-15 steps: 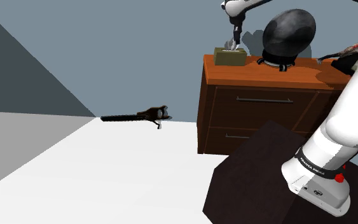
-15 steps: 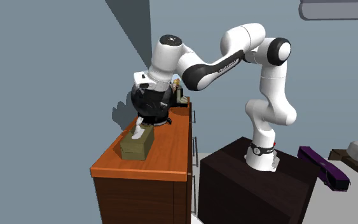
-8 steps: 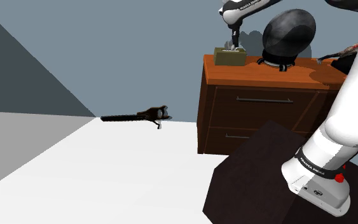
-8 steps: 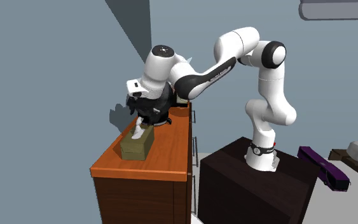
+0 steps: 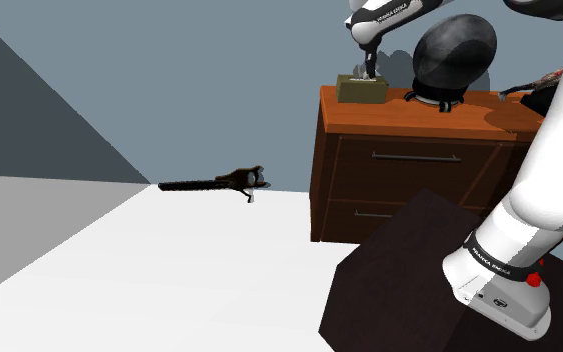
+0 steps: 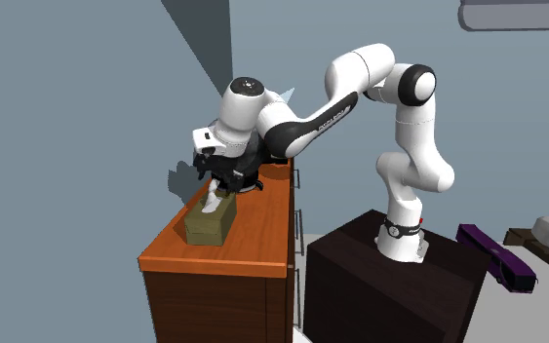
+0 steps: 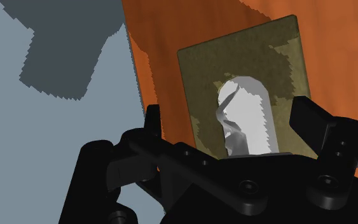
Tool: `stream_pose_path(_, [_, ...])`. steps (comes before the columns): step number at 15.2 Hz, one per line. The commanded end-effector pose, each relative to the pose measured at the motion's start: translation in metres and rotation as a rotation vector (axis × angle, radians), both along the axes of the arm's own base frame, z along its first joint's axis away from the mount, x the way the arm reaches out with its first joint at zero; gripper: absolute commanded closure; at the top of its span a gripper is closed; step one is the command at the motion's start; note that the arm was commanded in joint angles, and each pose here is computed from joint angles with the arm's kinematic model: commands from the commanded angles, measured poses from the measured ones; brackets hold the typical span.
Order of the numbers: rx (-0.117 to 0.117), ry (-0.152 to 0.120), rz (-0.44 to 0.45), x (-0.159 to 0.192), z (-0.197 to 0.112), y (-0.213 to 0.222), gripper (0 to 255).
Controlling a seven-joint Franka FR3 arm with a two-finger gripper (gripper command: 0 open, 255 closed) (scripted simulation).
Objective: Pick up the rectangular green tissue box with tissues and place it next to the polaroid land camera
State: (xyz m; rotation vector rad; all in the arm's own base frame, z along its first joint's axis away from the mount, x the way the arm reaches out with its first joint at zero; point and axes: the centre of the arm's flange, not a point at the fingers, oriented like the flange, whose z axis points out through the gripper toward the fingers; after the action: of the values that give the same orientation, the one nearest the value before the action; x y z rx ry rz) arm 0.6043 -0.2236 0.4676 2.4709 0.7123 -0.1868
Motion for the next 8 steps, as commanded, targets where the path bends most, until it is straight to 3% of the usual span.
stream_pose_path(1, [0.000, 0.000, 0.000, 0.0000, -0.0001, 0.0000, 0])
stream_pose_path(2, [0.000, 0.000, 0.000, 0.0000, 0.0000, 0.0000, 0])
stream_pose_path(3, [0.000, 0.000, 0.000, 0.0000, 0.0000, 0.0000, 255])
stream_pose_path(8, [0.000, 0.000, 0.000, -0.0001, -0.0002, -0.0003, 255])
